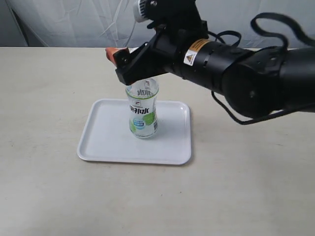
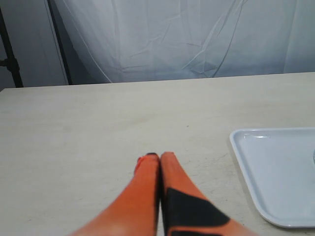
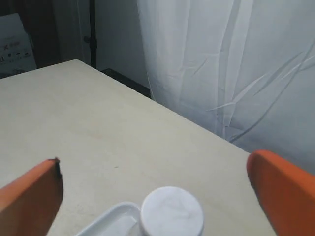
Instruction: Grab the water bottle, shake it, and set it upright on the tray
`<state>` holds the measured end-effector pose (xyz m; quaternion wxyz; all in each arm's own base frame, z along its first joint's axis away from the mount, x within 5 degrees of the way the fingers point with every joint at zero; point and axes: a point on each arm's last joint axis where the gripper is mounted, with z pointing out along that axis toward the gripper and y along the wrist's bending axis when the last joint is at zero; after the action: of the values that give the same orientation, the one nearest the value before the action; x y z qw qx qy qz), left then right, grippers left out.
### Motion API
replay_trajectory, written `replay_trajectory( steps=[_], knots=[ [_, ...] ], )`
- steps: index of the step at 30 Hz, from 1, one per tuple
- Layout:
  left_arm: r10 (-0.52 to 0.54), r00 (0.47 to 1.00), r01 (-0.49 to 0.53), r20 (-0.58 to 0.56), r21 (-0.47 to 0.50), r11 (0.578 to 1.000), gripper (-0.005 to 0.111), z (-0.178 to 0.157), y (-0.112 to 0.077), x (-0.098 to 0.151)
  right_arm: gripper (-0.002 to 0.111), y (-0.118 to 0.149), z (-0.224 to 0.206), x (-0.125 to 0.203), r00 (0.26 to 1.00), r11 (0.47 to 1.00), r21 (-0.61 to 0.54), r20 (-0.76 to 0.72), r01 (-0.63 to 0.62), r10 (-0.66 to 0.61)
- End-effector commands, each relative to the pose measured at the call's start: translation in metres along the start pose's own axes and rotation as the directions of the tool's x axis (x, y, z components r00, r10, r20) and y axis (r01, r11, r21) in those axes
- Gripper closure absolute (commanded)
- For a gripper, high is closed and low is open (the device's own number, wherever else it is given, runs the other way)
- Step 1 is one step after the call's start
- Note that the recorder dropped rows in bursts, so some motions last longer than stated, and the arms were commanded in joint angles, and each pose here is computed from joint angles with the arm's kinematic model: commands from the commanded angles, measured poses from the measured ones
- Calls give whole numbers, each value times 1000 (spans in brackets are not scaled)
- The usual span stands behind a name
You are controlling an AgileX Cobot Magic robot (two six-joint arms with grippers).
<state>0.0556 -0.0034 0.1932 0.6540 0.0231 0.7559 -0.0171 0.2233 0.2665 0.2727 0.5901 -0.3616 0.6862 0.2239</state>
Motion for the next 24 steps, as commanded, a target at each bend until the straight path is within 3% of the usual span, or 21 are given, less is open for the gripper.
replay_trajectory(
  steps=[1, 4, 6, 9, 12, 13, 24],
  knots=[
    [-5, 1000, 5, 7, 3, 1000, 106, 0, 0, 0, 4, -4, -24, -22, 1000, 1000, -9, -12, 25, -25],
    [-5, 1000, 5, 7, 3, 1000, 106, 0, 0, 0, 5, -4, -37, -28, 999, 1000, -21, -45, 17, -18],
    [-5, 1000, 5, 7, 3, 1000, 106, 0, 0, 0, 13, -5, -44, -33, 999, 1000, -24, -54, 4, -5],
    [-5, 1000, 5, 7, 3, 1000, 106, 0, 0, 0, 47, -5, -54, -37, 997, 999, -31, -74, -11, 9],
    [-5, 1000, 5, 7, 3, 1000, 106, 0, 0, 0, 102, -4, -64, -39, 993, 999, -45, -117, -23, 18],
    [-5, 1000, 5, 7, 3, 1000, 106, 0, 0, 0, 107, -4, -67, -40, 992, 999, -49, -124, -23, 17],
    [-3, 1000, 3, 7, 3, 1000, 106, 0, 0, 0, 106, -3, -94, -44, 975, 996, -85, -221, -33, 13]
  ],
)
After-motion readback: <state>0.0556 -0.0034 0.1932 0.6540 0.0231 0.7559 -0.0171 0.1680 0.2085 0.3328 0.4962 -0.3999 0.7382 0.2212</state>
